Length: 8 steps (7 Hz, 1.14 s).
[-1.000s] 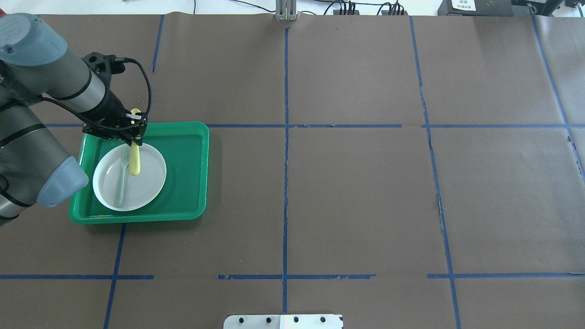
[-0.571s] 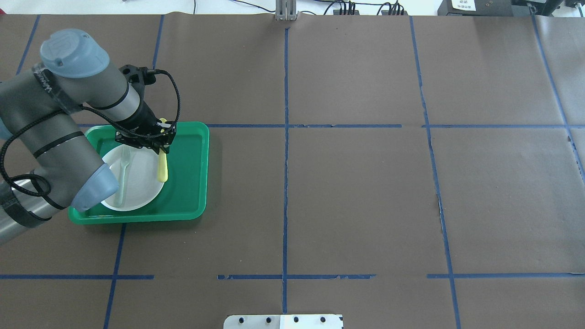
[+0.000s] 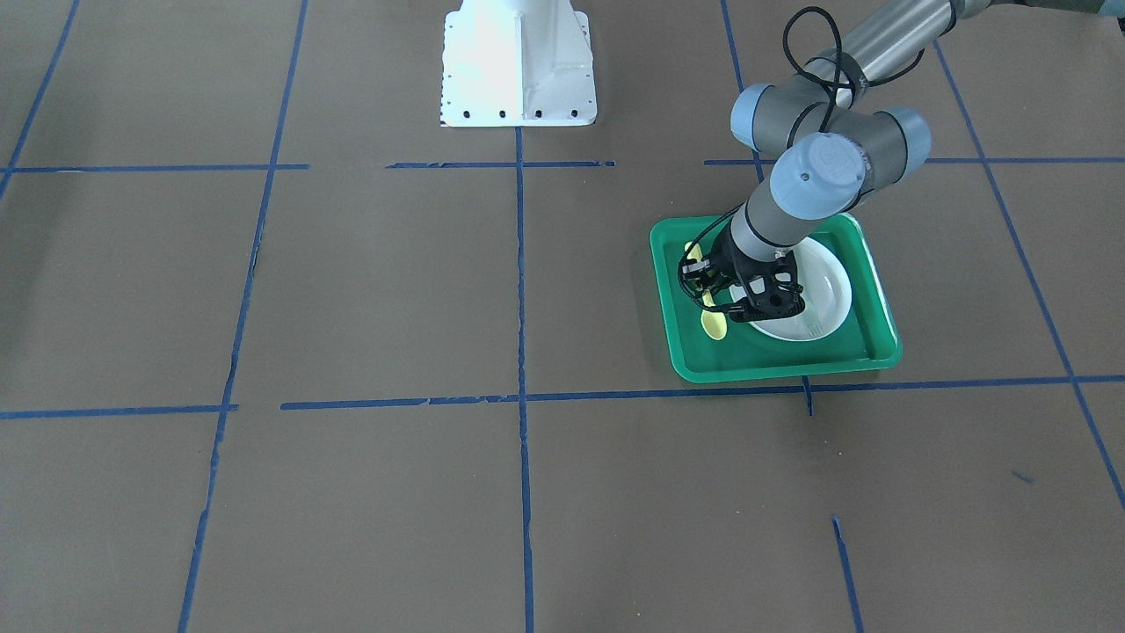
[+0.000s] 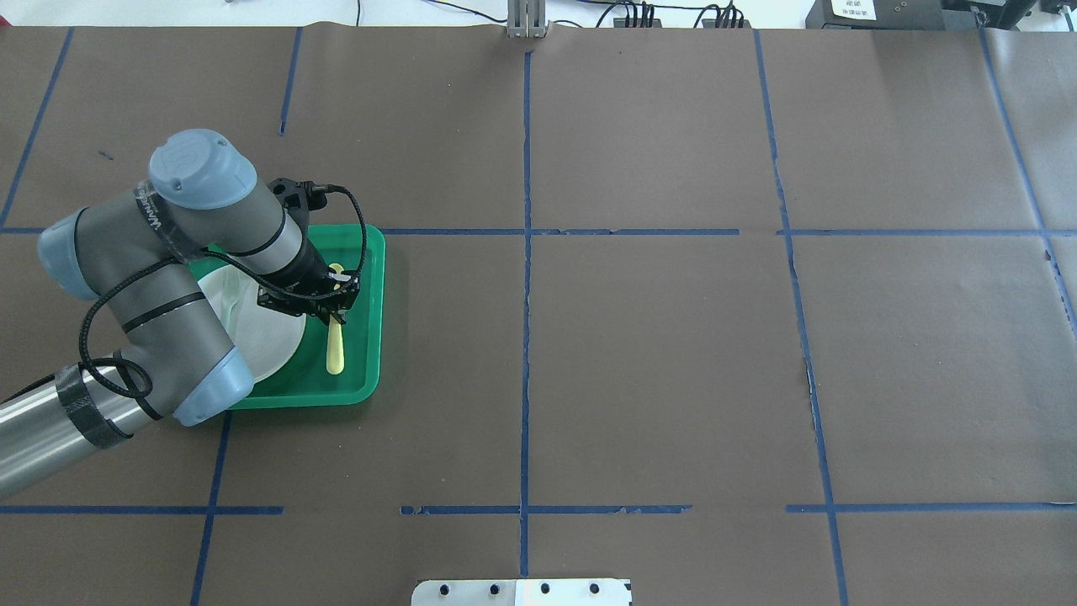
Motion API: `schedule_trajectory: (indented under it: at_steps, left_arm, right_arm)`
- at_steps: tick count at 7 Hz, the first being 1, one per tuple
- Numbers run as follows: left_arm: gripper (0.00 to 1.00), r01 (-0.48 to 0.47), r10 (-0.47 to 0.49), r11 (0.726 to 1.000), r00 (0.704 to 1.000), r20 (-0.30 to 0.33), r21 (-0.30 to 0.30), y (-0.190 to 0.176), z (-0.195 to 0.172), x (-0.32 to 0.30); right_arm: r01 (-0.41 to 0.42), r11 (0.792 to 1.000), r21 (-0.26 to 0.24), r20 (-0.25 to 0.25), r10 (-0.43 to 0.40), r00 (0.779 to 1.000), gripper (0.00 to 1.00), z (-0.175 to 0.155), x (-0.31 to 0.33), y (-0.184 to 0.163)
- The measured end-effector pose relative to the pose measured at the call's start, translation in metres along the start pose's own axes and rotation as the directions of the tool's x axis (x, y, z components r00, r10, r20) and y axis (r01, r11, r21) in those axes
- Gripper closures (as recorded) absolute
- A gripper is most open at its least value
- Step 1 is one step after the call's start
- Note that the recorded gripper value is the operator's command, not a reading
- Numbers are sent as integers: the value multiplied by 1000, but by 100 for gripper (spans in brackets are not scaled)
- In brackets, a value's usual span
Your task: Place spoon
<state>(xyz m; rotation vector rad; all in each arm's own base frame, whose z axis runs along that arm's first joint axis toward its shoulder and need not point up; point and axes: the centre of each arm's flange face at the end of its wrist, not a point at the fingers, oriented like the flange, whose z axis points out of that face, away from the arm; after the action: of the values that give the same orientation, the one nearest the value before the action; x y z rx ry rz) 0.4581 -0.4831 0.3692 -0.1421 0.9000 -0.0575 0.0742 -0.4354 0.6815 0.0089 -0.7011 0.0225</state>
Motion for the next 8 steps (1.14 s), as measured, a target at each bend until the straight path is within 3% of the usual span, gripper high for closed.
schedule_trajectory:
  at_steps: [1, 2, 4, 5, 8]
  left_arm:
    - [52, -5, 5, 1000, 1000, 1, -6, 3, 5, 1]
    - [44, -13, 13, 1000, 1000, -3, -5, 4, 6, 0]
    - [38, -20, 20, 1000, 1000, -19, 11, 1, -3, -2]
    - [0, -13, 14, 999, 999, -30, 31, -6, -19, -5]
    - [0, -35, 46, 988, 997, -67, 151, -35, -119, -22]
  right_arm:
    - [0, 1000, 0, 0, 0, 1000, 0, 0, 0, 0]
    - [0, 1000, 0, 0, 0, 1000, 0, 0, 0, 0]
    - [-1, 1000, -1, 0, 1, 1000, 0, 0, 0, 0]
    - [-1, 1000, -1, 0, 1, 1000, 0, 0, 0, 0]
    - [0, 1000, 0, 0, 0, 1000, 0, 0, 0, 0]
